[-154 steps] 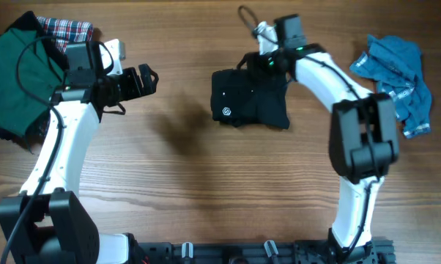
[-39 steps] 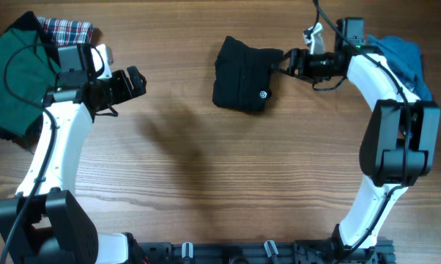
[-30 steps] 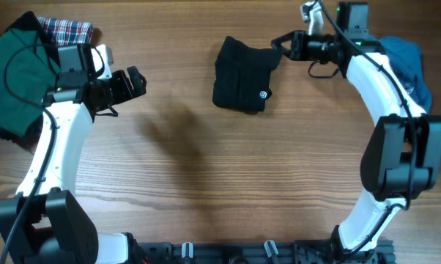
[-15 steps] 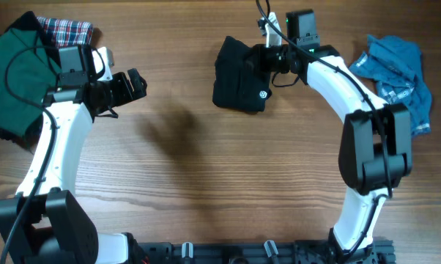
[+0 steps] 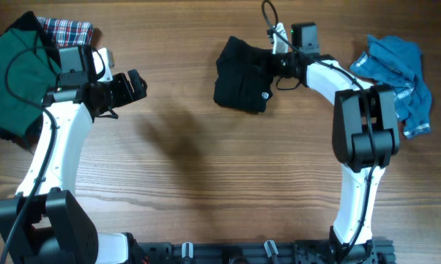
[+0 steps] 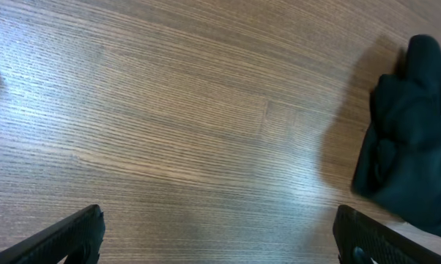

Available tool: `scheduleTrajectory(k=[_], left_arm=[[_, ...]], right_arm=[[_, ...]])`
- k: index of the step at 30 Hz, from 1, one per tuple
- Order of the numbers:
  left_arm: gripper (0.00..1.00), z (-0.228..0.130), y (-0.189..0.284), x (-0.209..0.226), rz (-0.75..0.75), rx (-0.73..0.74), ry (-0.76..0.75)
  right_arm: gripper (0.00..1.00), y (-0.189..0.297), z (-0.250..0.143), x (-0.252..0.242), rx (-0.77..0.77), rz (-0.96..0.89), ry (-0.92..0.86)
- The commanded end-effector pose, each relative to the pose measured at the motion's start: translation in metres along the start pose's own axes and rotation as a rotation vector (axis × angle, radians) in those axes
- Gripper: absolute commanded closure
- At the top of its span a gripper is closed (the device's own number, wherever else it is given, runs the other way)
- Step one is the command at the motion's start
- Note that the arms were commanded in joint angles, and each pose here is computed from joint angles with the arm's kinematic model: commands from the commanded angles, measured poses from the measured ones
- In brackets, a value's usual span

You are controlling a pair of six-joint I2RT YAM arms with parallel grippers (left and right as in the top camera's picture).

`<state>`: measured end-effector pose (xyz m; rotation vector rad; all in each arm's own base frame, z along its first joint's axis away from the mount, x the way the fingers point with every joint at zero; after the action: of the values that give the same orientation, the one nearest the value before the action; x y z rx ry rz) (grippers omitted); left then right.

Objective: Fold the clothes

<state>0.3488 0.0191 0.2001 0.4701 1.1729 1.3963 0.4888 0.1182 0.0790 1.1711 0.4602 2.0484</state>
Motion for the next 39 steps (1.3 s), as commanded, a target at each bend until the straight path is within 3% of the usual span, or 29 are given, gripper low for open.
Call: scheduleTrajectory(k=[1,9,11,16,18,29,34,39], left_arm=[[0.0,0.003,0.01,-0.005,-0.015,-0.029,-0.001],[0.0,0.003,0.01,-0.005,-0.015,-0.029,-0.001],[0.0,0.003,0.01,-0.005,-0.015,-0.029,-0.001],[0.0,0.003,0.01,-0.005,-0.015,-0.029,-0.001],[0.0,0.003,0.01,-0.005,-0.015,-0.029,-0.001],[0.0,0.003,0.01,-0.005,-0.015,-0.029,-0.001],[0.0,0.002,0.005,-0.003,-0.01,-0.014,0.003],[0.0,0.001,-0.004,0.0,-0.005,0.009,0.009]], right_arm=[[0.95,-0.005,-0.009,-0.03,0.003,-0.043,-0.041],[0.93,0.005,0.013,-0.028,-0.098,0.071,-0.028],[0.86,0.012,0.022,-0.026,-0.122,0.133,-0.047],[0.59,0.028,0.031,-0.022,-0.12,0.248,-0.076],[0.44,0.028,0.025,-0.023,-0.078,0.273,-0.106],[0.41,0.015,0.008,-0.036,-0.031,0.018,-0.151],[0.23,0.027,0.022,-0.037,-0.071,0.015,-0.077],[0.02,0.069,0.058,-0.018,-0.122,0.056,-0.02]])
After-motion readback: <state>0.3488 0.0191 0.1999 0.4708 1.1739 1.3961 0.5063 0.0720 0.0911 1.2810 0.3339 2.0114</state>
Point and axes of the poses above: each gripper's point midway between its finger pads, its own y axis back along the fingers, its own x axis along the line the jaws close on, z = x × y, the point moved 9 cm from there along y, back along the fingers, and after that the axes turned 2 degrees about y, right-handed, at the moved point
